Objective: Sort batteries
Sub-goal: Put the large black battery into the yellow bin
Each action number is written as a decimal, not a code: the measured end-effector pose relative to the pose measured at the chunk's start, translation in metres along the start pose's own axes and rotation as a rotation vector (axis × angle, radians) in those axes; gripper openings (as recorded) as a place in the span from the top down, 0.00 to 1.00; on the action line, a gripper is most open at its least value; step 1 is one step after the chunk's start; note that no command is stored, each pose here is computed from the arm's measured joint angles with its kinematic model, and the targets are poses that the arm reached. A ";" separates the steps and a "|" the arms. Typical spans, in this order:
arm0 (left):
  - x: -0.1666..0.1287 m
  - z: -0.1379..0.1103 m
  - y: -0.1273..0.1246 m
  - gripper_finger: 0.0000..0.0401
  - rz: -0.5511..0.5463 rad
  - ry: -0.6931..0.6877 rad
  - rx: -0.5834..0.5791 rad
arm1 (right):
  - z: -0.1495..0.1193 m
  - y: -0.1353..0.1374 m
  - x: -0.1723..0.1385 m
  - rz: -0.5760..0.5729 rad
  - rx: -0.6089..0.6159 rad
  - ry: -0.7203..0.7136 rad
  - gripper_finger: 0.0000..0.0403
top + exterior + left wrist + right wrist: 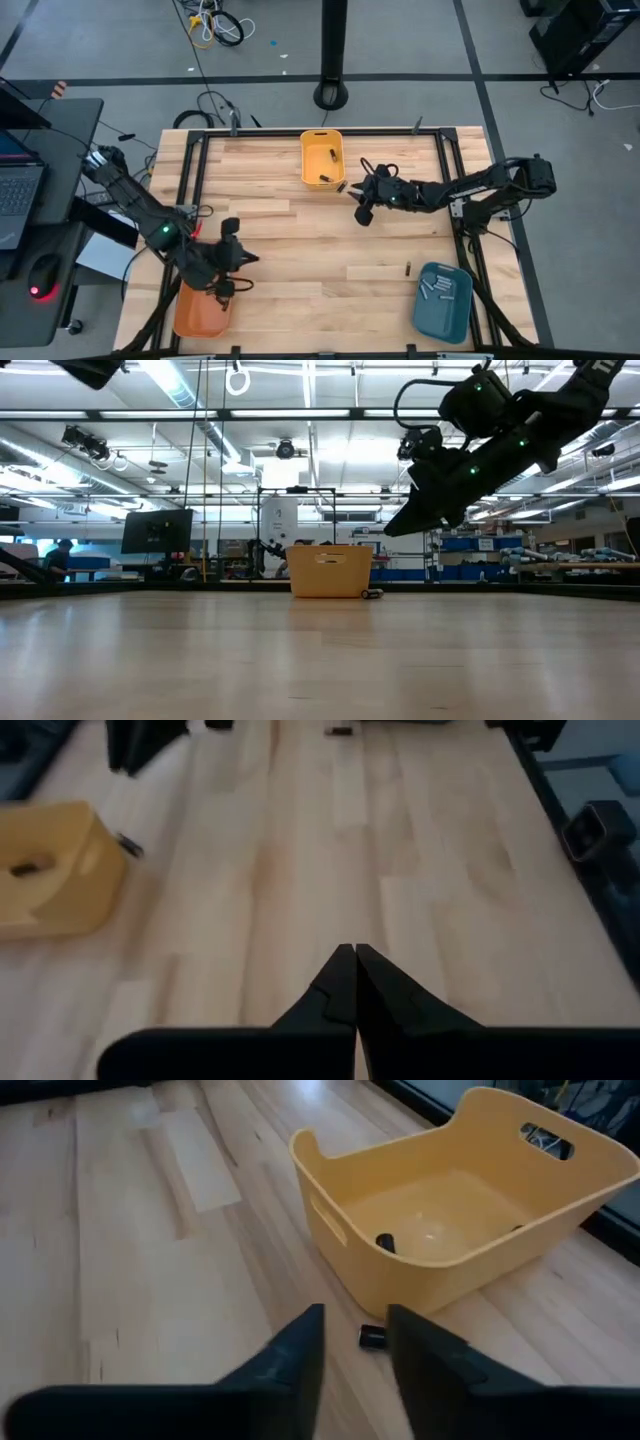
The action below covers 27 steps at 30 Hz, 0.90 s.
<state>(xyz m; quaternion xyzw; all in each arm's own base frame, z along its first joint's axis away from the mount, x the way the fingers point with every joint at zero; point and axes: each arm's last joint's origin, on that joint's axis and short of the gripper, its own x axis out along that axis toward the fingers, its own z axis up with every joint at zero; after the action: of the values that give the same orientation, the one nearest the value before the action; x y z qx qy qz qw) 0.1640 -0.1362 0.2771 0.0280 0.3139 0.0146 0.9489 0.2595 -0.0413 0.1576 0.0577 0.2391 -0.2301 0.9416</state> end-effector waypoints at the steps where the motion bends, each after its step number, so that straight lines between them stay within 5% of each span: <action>1: 0.001 0.002 0.002 0.99 0.006 -0.007 0.015 | 0.000 0.000 0.001 -0.001 0.003 0.002 0.67; 8: 0.006 0.003 0.010 0.99 0.043 0.019 0.051 | -0.020 0.004 0.029 -0.018 0.013 0.046 0.38; 14: 0.006 0.002 0.010 0.99 0.041 0.022 0.055 | -0.032 0.006 0.056 -0.173 -0.027 0.023 0.21; 20: 0.006 0.002 0.010 0.99 0.040 0.022 0.056 | -0.038 -0.005 0.073 -0.211 0.026 0.056 0.13; 27: 0.006 0.002 0.010 0.99 0.040 0.021 0.055 | -0.046 -0.016 0.085 -0.157 0.059 0.084 0.15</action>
<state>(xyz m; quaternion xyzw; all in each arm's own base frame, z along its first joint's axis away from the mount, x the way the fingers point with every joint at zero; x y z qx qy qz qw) 0.1699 -0.1260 0.2764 0.0603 0.3235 0.0249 0.9440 0.2988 -0.0793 0.0766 0.0760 0.2752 -0.3074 0.9077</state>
